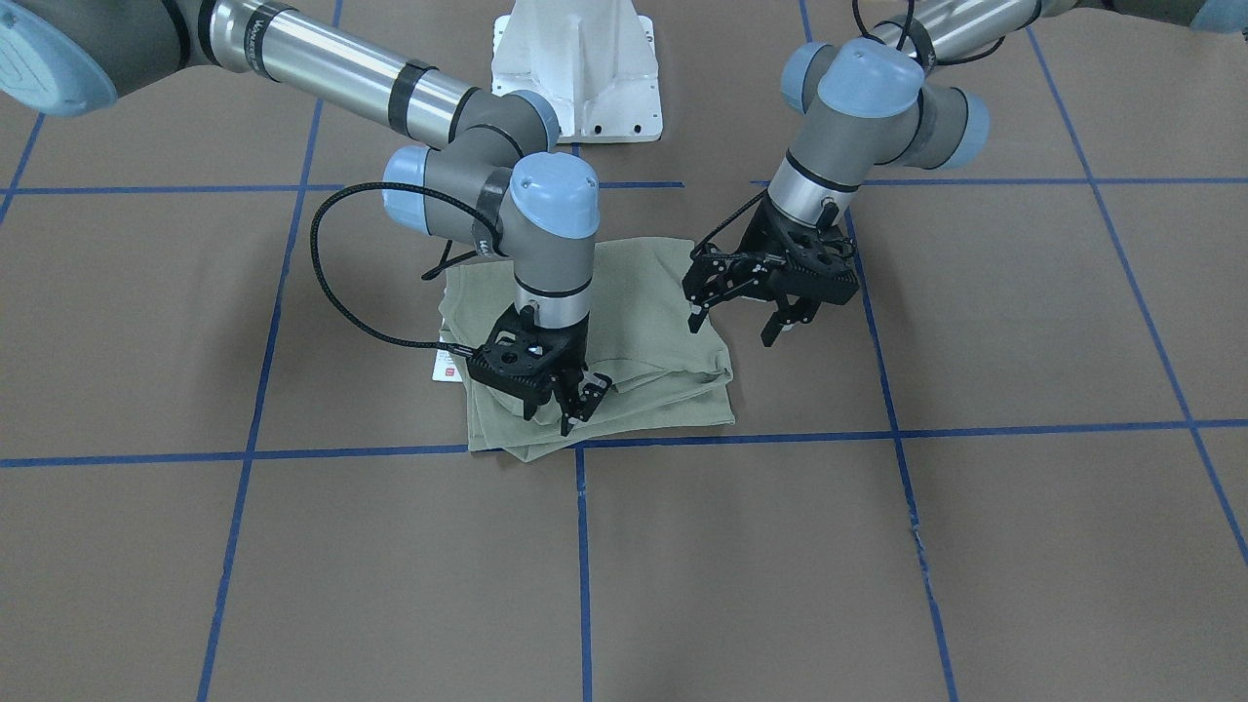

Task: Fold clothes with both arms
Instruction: 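Lay the folded edge onto the far half with both grippers and release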

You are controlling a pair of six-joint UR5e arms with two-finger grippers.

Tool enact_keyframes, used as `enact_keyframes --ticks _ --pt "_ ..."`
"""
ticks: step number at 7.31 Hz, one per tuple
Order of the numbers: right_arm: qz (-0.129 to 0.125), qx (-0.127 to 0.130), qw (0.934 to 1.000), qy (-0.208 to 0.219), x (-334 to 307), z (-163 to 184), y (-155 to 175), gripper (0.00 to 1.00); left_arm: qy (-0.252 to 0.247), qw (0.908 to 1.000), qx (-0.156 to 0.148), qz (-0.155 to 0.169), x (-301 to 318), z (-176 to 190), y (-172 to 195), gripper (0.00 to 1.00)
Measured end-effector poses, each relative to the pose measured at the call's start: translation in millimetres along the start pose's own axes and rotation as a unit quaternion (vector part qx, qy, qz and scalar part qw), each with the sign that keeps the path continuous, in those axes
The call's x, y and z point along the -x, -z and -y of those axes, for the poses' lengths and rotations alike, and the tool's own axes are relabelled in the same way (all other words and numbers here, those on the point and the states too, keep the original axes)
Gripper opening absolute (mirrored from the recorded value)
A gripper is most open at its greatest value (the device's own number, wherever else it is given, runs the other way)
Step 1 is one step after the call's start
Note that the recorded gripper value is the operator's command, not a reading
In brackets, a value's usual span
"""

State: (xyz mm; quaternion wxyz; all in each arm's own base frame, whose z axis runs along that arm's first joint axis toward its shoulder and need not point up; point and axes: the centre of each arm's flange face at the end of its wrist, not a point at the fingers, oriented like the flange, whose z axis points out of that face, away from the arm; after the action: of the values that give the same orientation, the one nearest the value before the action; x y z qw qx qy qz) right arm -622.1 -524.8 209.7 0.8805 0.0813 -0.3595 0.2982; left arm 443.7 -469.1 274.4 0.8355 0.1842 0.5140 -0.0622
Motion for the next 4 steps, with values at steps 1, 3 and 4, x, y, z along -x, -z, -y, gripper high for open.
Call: enact_keyframes --ticks 1,3,4 --pt "-0.003 -0.001 1.0 0.0 -0.8 -8.0 -1.9 0.0 0.003 1.0 0.0 0.0 -0.2 -0.2 0.0 1.0" --pt "-0.004 -0.003 1.0 0.0 -1.2 -11.8 -2.9 0.0 0.009 1.0 0.0 -0.001 -0.6 -0.6 0.0 1.0" --pt "-0.005 -0.004 1.0 -0.002 -1.4 -8.4 -2.8 0.0 0.01 0.9999 0.0 -0.001 -0.5 -0.6 0.1 1.0"
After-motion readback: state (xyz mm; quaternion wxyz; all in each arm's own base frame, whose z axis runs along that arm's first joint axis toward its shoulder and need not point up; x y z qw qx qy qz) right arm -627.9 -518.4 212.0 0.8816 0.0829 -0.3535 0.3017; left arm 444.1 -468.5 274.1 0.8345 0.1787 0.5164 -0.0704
